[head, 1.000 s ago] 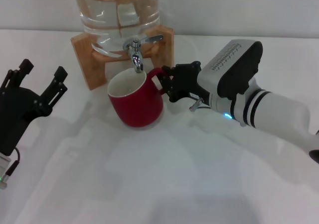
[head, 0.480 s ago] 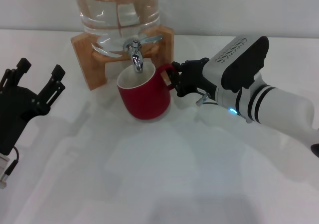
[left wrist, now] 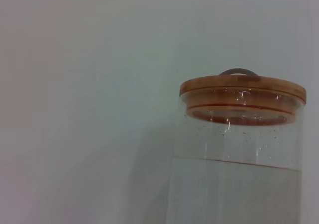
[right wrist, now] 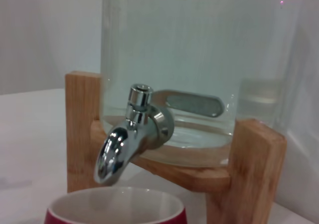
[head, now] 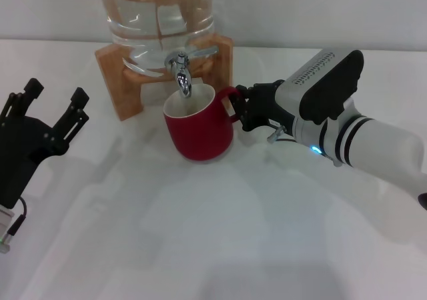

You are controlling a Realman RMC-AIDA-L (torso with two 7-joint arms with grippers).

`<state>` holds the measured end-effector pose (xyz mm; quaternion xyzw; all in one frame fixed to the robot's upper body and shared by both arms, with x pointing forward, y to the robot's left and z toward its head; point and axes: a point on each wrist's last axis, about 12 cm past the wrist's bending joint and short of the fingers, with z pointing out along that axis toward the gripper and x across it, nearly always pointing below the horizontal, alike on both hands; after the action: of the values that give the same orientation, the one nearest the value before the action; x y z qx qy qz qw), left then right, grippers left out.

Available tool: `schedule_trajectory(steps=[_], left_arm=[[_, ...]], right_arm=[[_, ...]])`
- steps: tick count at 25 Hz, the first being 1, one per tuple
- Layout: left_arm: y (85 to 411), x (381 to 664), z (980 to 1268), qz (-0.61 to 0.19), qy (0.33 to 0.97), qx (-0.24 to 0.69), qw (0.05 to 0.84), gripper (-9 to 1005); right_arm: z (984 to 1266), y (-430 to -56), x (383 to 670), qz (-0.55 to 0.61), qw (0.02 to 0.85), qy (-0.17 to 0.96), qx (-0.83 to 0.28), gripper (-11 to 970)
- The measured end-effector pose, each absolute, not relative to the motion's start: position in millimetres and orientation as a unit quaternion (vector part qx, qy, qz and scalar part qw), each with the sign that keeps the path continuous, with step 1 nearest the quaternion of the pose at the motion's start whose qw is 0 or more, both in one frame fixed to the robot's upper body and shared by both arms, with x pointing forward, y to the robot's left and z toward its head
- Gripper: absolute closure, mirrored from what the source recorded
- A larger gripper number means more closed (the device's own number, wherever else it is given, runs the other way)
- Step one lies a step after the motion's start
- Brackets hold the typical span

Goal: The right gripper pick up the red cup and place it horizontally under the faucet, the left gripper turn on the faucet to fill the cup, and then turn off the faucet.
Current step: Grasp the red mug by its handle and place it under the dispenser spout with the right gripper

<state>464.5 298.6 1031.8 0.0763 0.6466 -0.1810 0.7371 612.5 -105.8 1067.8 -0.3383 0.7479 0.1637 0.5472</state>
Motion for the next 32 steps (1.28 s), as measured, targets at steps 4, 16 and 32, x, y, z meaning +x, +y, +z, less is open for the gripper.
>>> schedule_trajectory(steps=[4,16,32], left_arm=[[298.2,464.4,1031.7,-0.182,0.647,0.077,0.737,136],[297.8,465.3,1031.9,-0.182,0.647,0.078,0.736,136],[297.7,466.3,1030.8,-0.181,0.650,0.077,0.734,136]], right_arm=[[1067.3,-107.0,613.0,0.162,0.547,0.748,-0.338,833],[1067.9,-105.3,612.7,0.161,0.548,0.744,-0.347,832],[1069.4,-102.1,614.4,0.158,0.543,0.745,-0.352,732]])
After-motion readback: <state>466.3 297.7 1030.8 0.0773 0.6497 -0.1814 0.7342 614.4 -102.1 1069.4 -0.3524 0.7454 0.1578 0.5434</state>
